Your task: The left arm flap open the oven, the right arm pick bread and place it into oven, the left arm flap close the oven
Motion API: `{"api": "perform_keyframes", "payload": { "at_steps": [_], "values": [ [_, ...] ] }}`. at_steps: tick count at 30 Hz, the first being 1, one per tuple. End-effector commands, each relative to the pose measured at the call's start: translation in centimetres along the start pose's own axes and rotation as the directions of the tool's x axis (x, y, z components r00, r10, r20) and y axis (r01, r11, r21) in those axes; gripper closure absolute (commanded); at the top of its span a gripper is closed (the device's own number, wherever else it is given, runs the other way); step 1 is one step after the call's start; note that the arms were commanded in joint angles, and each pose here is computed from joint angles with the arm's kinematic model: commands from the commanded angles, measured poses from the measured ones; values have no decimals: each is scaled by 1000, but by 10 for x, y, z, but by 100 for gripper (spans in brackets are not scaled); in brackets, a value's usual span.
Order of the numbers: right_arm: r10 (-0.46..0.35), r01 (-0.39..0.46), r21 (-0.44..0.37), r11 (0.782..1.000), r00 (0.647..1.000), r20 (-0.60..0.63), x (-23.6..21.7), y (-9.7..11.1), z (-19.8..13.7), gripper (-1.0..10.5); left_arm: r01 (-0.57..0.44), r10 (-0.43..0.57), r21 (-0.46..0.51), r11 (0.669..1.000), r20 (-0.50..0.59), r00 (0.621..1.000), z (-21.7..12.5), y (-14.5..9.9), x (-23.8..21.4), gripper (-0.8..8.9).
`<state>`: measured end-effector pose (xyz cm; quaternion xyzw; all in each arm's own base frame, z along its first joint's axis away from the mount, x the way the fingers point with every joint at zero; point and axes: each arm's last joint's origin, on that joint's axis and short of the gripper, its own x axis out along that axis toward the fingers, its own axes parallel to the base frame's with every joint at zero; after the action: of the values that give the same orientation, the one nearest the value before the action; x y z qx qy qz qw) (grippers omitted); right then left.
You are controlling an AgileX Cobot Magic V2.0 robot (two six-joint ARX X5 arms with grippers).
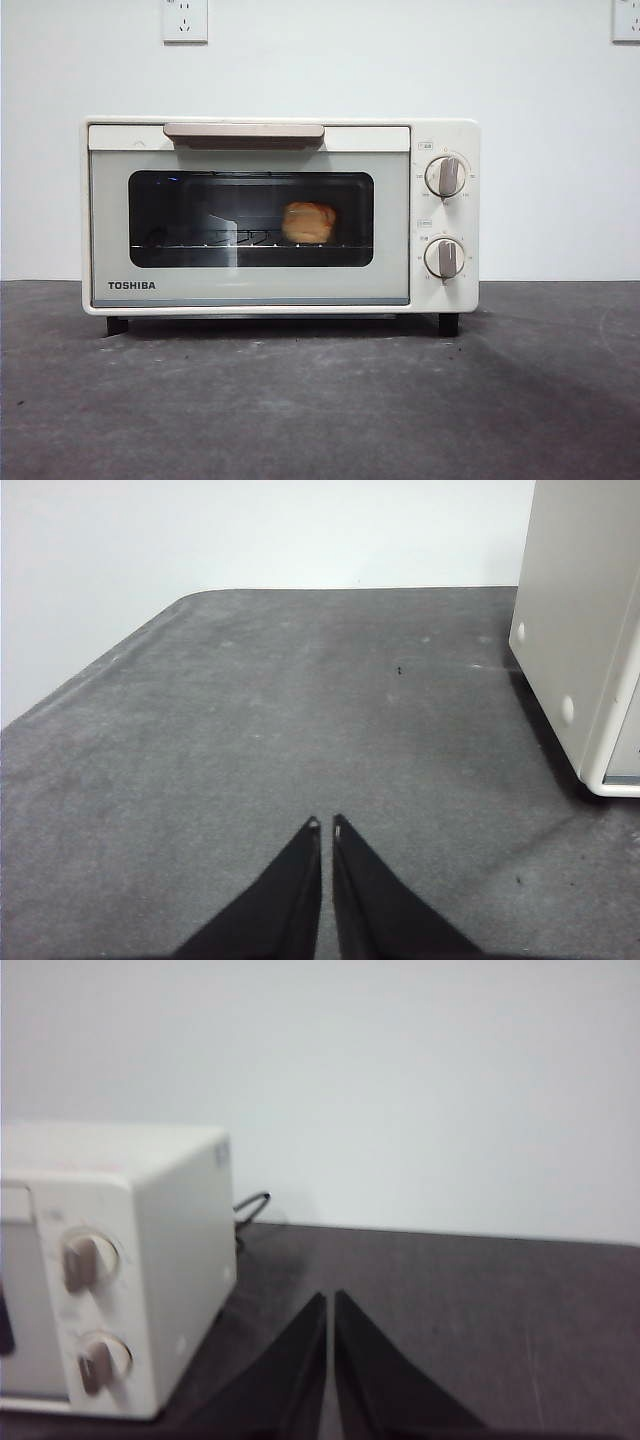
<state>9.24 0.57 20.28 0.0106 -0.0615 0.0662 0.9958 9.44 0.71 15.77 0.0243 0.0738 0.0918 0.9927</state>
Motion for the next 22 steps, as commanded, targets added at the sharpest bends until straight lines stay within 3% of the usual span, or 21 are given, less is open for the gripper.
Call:
{"api": "perform_keyframes", "payload": {
  "at_steps": [1,12,17,22],
  "values": [
    [-14,14,-6,1000,1000,-7,0,-1,-12,939,-5,5,3,1000,-9,1000,-6,0,2,785],
    [-27,30,18,999,991,-130,0,-2,-38,939,-5,5,3,1000,-9,1000,-6,0,2,785],
    [-28,36,27,999,967,-255,-2,-2,-50,939,-5,5,3,1000,-9,1000,-6,0,2,785],
    [-27,40,35,999,955,-296,-4,-2,-54,938,-5,5,3,1000,-9,1000,-6,0,2,785]
  ]
}}
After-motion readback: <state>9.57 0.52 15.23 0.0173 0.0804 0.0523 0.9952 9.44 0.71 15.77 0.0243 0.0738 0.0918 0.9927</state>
